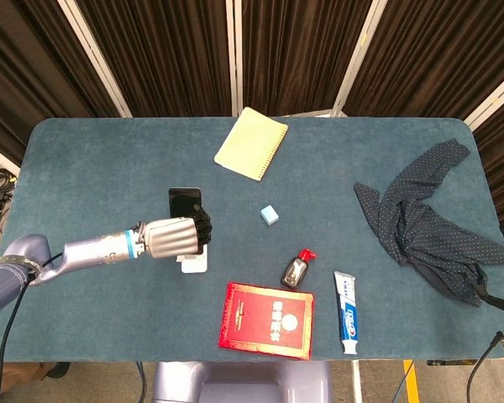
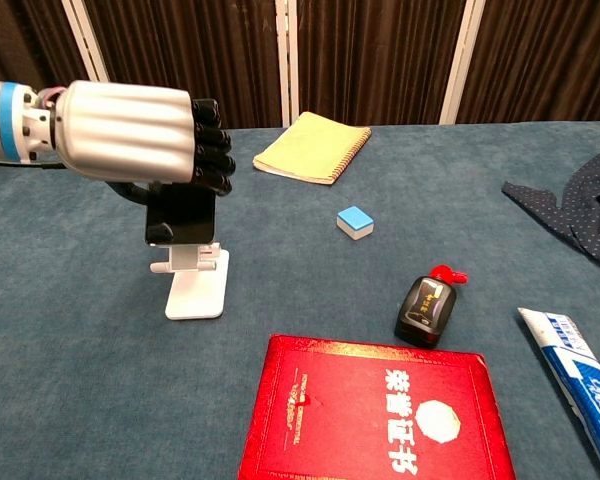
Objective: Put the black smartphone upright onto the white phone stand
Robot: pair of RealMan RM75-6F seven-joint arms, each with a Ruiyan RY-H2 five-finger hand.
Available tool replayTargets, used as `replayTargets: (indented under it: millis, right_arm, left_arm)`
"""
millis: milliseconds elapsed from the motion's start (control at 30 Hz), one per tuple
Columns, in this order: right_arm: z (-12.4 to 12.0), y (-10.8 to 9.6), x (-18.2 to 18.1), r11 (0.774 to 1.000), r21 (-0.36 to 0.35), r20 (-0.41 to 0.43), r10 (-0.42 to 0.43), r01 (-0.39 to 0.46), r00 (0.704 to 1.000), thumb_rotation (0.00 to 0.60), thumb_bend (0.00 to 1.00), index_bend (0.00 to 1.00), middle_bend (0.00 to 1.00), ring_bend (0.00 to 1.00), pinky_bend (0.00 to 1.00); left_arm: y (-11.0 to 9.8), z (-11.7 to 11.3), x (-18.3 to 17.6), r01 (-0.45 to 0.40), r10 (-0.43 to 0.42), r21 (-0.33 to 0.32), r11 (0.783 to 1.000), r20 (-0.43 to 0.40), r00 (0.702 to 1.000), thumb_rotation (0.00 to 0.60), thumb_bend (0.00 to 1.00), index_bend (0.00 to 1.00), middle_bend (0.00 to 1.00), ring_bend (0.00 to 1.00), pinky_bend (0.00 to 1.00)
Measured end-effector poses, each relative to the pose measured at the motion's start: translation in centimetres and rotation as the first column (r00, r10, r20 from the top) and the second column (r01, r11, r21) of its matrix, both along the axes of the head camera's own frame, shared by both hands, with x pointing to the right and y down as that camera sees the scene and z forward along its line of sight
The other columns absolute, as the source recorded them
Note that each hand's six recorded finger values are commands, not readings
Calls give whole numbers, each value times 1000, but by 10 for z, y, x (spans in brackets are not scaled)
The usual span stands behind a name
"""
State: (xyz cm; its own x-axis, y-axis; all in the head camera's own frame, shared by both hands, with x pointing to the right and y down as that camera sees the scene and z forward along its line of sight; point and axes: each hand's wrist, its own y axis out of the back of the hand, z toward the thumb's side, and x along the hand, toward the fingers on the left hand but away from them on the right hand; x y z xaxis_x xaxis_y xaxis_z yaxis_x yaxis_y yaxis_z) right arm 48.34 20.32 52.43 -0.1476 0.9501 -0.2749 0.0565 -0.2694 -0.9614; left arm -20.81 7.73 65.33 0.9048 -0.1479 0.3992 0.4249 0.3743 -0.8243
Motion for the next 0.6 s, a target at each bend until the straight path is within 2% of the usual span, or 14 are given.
replayTargets:
  millis: [200, 600]
  right_arm:
    - [-1, 0, 1, 1000, 4, 5, 4, -4, 1000, 600, 0, 0, 0, 0, 0]
    - [-5, 0, 5, 1000, 12, 17, 14, -14, 1000, 600, 0, 0, 0, 0, 0]
  left_arm:
    - [10, 7, 11, -34, 34, 4, 999, 31, 999, 600, 0, 628, 420, 450, 359]
    - [15, 10, 11, -25, 25, 1, 1000, 56, 998, 600, 0, 620, 417, 450, 357]
